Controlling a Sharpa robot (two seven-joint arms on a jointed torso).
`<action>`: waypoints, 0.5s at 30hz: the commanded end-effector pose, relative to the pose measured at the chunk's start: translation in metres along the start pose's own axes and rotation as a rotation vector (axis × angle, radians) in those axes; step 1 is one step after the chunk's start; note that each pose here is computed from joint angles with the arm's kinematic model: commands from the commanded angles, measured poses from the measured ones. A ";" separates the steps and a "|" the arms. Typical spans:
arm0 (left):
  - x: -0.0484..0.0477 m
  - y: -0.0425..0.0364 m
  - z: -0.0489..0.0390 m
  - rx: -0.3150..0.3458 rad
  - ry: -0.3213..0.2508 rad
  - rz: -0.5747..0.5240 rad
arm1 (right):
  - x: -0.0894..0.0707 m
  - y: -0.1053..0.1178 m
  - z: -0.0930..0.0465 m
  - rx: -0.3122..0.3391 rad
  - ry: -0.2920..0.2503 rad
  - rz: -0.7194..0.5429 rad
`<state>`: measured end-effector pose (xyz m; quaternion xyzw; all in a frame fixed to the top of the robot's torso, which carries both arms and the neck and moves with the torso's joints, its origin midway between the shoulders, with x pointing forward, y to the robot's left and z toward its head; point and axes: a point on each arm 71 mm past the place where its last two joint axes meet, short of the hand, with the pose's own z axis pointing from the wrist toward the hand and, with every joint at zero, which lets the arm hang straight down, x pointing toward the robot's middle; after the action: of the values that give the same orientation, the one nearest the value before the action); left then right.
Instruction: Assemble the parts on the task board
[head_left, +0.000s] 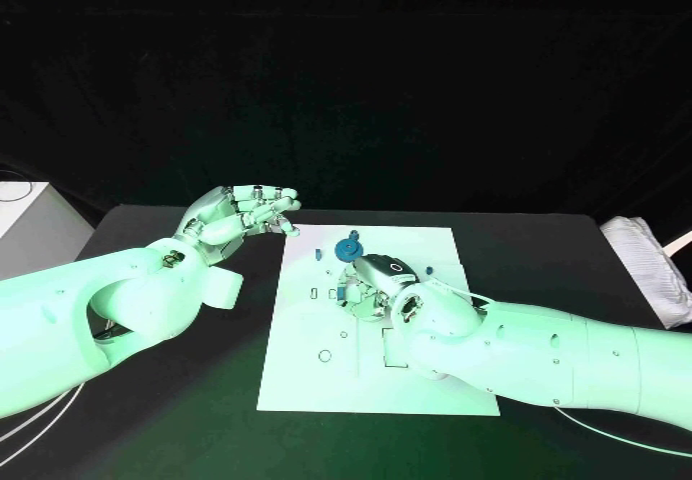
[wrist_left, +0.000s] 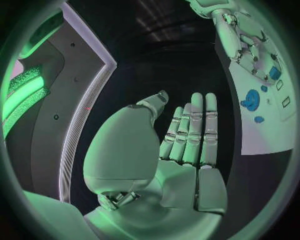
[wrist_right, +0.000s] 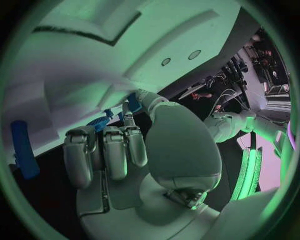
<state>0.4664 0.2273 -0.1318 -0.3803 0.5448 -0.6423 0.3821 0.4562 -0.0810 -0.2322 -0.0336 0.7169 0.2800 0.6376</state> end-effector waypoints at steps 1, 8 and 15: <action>0.0022 -0.0010 0.0001 0.006 0.021 -0.005 | 0.002 0.000 0.000 -0.002 0.015 -0.014; 0.0015 -0.0010 -0.0001 0.006 0.019 -0.004 | 0.000 0.000 0.000 -0.007 -0.001 -0.006; 0.0011 -0.0010 -0.0003 0.005 0.018 -0.004 | -0.001 0.001 -0.001 -0.015 -0.017 0.007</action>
<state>0.4664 0.2287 -0.1319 -0.3810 0.5451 -0.6413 0.3826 0.4560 -0.0817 -0.2320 -0.0317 0.7156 0.2811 0.6387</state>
